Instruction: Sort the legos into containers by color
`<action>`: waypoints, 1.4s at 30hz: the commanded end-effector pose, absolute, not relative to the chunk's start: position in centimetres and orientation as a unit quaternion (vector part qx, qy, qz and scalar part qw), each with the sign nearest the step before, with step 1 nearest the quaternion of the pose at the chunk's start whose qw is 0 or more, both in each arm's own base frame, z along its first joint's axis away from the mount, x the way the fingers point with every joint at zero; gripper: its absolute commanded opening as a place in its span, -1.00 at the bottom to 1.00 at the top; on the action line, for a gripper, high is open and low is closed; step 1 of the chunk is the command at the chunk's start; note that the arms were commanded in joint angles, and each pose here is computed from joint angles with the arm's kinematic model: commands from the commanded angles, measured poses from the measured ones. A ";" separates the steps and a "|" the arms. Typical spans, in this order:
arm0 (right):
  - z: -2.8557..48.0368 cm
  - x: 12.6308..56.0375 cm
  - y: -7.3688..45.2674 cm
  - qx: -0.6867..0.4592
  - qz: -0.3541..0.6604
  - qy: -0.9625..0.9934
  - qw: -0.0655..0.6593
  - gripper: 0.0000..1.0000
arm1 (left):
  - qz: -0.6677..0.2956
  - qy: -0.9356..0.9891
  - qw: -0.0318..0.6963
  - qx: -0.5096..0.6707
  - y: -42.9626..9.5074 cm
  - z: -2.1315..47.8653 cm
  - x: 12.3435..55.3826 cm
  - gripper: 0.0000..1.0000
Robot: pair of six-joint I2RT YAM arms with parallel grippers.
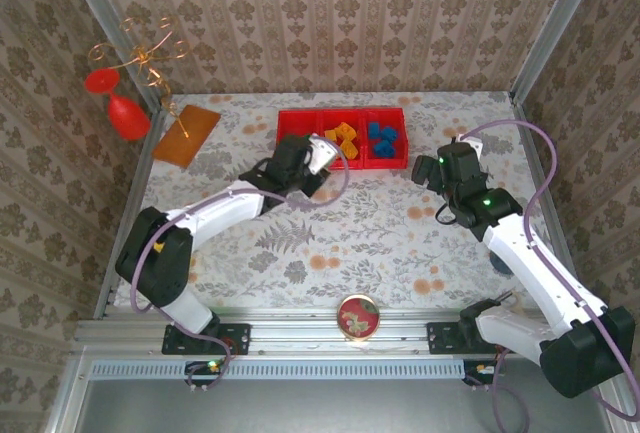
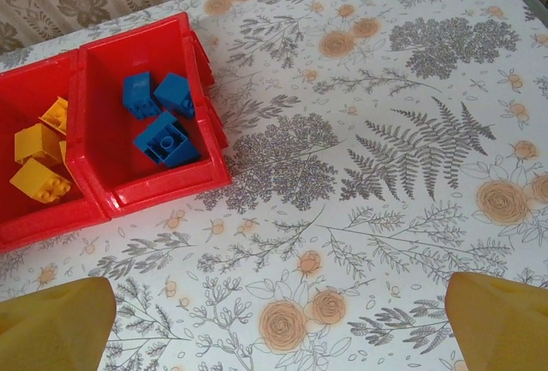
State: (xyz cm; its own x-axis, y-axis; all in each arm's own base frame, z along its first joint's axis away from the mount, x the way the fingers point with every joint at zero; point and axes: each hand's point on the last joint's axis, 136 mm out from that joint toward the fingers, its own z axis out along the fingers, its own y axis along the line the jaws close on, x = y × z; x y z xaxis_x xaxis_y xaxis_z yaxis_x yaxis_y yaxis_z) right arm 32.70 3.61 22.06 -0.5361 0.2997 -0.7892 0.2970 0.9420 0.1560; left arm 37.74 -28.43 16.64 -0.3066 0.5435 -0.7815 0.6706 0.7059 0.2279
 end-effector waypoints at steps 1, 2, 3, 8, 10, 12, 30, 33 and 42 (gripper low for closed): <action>22.3 32.5 2.7 0.191 -0.009 0.867 0.460 1.00 | -0.038 0.842 0.462 0.277 -25.2 18.6 40.5 -0.42; 22.2 32.5 2.7 0.192 -0.009 0.868 0.459 1.00 | -0.035 0.850 0.457 0.259 -24.4 18.5 41.4 -0.42; 22.1 32.4 2.7 0.192 -0.010 0.868 0.458 1.00 | -0.033 0.857 0.454 0.242 -23.8 18.5 42.1 -0.41; 22.1 32.4 2.7 0.192 -0.012 0.868 0.458 1.00 | -0.028 0.880 0.436 0.188 -22.2 17.7 46.1 -0.41; 22.1 32.5 2.7 0.192 -0.012 0.868 0.458 1.00 | -0.021 0.886 0.429 0.178 -22.0 17.1 47.5 -0.42; 22.1 32.5 2.7 0.192 -0.011 0.868 0.458 1.00 | -0.014 0.891 0.421 0.169 -21.9 16.5 48.8 -0.42; 21.9 32.3 2.3 0.189 -0.024 0.870 0.454 1.00 | 0.007 0.904 0.410 0.123 -20.5 15.2 54.3 0.09; 21.9 32.3 2.1 0.191 -0.029 0.869 0.455 1.00 | 0.002 0.898 0.424 0.119 -20.3 16.9 54.1 0.17; 22.1 32.1 0.7 0.195 -0.060 0.856 0.475 1.00 | -0.004 0.872 0.481 0.092 -17.5 22.2 50.2 0.50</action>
State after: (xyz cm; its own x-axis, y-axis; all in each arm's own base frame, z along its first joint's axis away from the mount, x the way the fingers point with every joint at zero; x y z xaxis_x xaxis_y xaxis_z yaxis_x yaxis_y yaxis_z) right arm 32.26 2.17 21.43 -0.5196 0.2944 -0.8021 0.3494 0.9299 0.1150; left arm 50.90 -18.85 18.15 -0.5969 0.2135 -0.7734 0.2162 0.9711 0.1012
